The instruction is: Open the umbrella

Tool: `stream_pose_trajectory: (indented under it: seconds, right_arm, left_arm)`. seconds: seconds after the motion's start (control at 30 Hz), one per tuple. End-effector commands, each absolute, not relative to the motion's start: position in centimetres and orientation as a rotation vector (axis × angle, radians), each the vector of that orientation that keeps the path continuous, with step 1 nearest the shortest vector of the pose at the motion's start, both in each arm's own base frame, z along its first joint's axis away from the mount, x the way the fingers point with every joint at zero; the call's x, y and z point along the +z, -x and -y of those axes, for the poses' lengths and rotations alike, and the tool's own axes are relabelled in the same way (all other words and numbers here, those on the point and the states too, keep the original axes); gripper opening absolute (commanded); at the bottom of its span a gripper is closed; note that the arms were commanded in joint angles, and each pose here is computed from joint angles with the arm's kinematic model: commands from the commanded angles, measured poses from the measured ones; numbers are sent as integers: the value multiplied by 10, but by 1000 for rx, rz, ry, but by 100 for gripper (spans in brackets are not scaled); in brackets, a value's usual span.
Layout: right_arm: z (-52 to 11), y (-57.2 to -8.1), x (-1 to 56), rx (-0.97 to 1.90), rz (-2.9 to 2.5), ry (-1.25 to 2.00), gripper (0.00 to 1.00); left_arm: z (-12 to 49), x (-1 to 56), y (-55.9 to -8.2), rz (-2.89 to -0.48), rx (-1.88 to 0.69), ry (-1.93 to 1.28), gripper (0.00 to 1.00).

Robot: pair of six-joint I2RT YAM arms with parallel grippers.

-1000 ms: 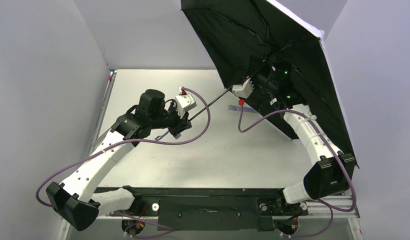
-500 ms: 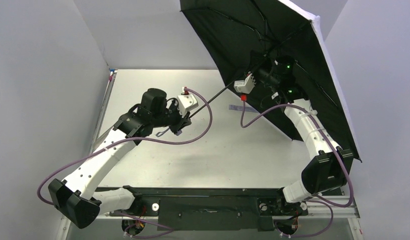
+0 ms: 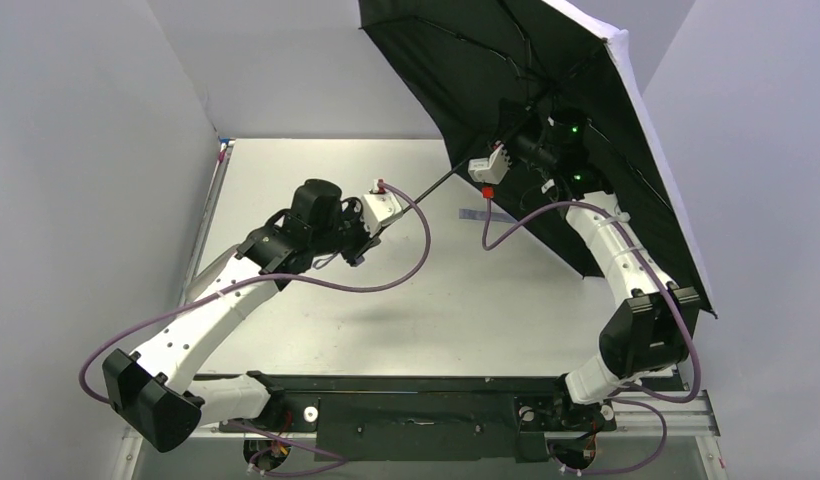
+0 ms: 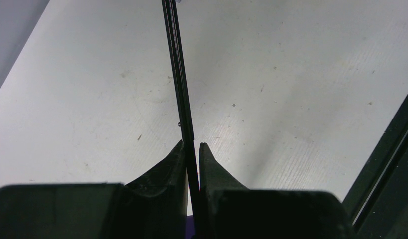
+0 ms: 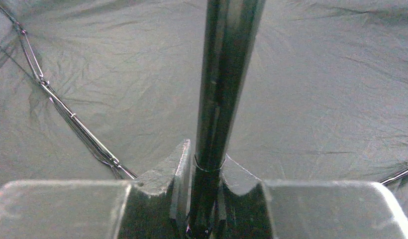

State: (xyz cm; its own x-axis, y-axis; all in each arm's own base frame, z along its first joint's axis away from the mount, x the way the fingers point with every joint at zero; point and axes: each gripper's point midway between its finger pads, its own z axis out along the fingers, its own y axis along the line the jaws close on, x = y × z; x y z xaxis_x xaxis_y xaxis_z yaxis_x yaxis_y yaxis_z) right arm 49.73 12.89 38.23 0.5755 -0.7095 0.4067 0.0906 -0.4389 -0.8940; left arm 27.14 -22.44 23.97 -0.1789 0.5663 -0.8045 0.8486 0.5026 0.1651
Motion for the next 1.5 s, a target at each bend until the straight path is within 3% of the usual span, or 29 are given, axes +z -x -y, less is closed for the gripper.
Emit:
stream_pose_trajectory:
  seconds: [0.0, 0.93, 1.37, 1.47]
  right_arm:
    - [99, -486, 514, -1884, -968, 1314, 16]
    - [171, -484, 508, -1998, -1109, 1259, 17]
    - [84, -483, 472, -1791, -978, 1395, 21]
    - [62, -482, 461, -1732, -925, 1449, 27]
  left_arm:
    - [102, 139, -131, -2551, -284, -1587, 0]
    - [80, 112, -103, -2656, -267, -1680, 0]
    - [149, 145, -169, -2523, -414, -1434, 0]
    - [165, 153, -181, -2486, -459, -1369, 0]
